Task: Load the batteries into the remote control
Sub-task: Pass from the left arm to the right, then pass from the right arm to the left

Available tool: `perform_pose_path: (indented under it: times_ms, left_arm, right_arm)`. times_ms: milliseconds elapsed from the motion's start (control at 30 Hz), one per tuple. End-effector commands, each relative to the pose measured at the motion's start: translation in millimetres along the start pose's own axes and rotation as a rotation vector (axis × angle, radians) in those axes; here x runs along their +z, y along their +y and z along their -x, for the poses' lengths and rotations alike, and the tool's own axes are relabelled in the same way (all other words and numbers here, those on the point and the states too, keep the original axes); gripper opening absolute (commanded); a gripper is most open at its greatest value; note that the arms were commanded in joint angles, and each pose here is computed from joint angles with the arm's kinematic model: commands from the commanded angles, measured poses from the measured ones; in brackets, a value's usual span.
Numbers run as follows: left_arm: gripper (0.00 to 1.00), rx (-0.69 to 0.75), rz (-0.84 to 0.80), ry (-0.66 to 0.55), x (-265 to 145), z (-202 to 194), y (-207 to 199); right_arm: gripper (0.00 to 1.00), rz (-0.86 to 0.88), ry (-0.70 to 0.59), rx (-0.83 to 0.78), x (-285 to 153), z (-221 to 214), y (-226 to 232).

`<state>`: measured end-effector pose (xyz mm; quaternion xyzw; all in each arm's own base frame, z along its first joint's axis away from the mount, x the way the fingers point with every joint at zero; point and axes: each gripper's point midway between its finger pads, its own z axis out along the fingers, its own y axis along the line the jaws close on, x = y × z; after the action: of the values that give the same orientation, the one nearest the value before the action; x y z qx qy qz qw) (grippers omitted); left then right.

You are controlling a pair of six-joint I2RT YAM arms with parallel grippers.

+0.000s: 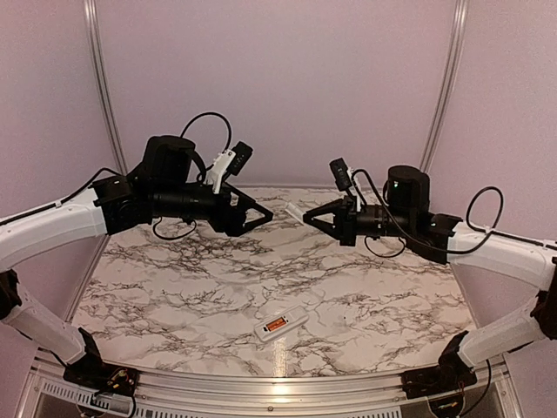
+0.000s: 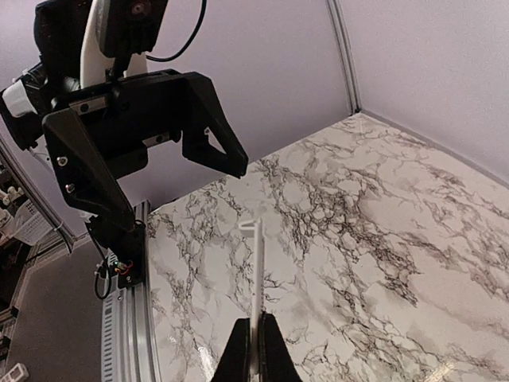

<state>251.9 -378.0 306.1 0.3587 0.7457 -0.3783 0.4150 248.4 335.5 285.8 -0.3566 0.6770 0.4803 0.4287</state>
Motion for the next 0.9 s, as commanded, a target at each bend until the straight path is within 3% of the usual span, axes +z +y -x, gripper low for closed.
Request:
perform_pose_path:
  times_ms: [0, 167, 433, 867]
  left_arm:
    - [0.79, -0.074, -0.225, 0.075, -20.1, -14.9, -34.8]
    - [0.74, -0.136, -0.341, 0.162, -29.5, -28.6, -55.3]
    - [0.67, -0.208, -0.48, 0.282, -41.8, -55.7, -76.3]
    - [0.6, -0.229, -0.489, 0.457, -44.5, -102.3, -74.5]
  right_arm:
    - [0.04, 0.038, -0.001, -0.298, -9.9, 1.9, 26.7]
    - [0.0, 0.034, 0.048, -0.533, -5.0, -10.1, 60.0]
    - [0.0, 0.044, 0.15, -0.701, 9.7, -37.4, 93.1]
    - [0.0, 0.023, 0.243, -0.902, 23.9, -62.5, 116.5]
